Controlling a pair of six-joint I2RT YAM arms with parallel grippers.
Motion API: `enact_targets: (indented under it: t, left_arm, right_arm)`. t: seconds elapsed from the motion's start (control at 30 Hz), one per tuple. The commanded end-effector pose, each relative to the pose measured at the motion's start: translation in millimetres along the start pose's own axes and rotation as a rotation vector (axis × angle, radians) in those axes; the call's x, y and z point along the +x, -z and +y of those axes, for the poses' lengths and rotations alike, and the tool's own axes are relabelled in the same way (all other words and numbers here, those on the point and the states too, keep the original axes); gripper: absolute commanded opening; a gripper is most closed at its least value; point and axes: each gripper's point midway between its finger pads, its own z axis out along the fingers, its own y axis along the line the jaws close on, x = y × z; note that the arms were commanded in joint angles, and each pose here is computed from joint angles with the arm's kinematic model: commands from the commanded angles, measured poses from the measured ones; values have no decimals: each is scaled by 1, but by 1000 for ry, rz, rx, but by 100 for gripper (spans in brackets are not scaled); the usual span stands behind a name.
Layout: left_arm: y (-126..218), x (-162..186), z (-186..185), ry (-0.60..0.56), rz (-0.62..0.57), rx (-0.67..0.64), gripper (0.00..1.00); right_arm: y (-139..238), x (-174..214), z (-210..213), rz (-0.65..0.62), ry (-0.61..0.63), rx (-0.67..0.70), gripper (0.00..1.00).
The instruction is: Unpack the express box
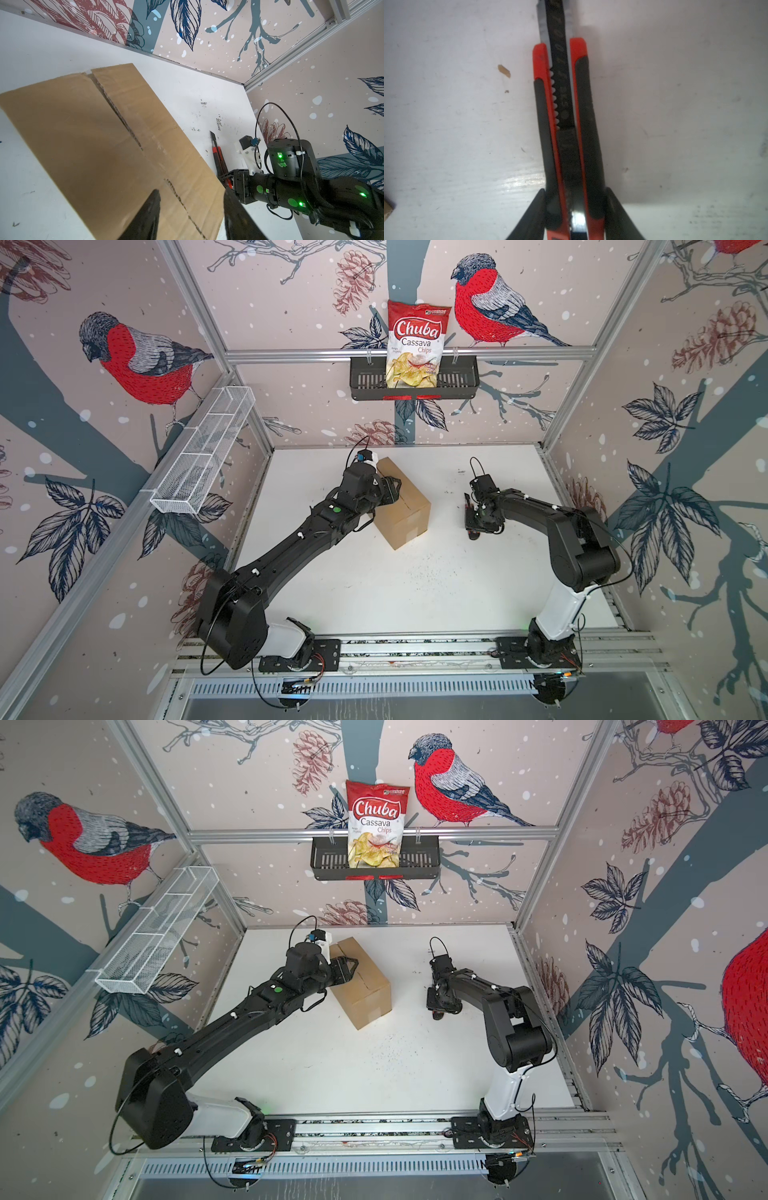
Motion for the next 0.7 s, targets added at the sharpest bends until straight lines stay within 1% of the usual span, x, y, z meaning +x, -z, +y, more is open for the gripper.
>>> enact_targets:
  t: [0.0,0.1,0.17,0.27,0.4,0.47,0.57,0.67]
  left_arm:
    - [-2,-9,-12,-30,-17,47,50]
    - [-7,-8,-18,-35,3,68,51]
    - [-12,-9,-23,-38,17,84,51]
    - [-20,-8,-31,-42,46,121,55]
    - [-36,2,-48,-36,100,214,64]
    - [-45,7,-56,-36,117,247,67]
    - [-57,12,-71,-41,138,294,70]
    - [-71,16,-87,-42,159,346,70]
  right_arm:
    - [-1,8,-1,22,0,2,29]
    - [7,4,0,5,2,-2,23]
    - [15,1,1,-6,7,-5,21]
    - [31,-3,3,-30,17,-13,20]
    - [65,-7,9,-77,22,-50,19]
    - [85,-9,15,-103,31,-74,19]
    - [115,-9,22,-146,47,-97,19]
    - [140,-8,29,-186,64,-125,18]
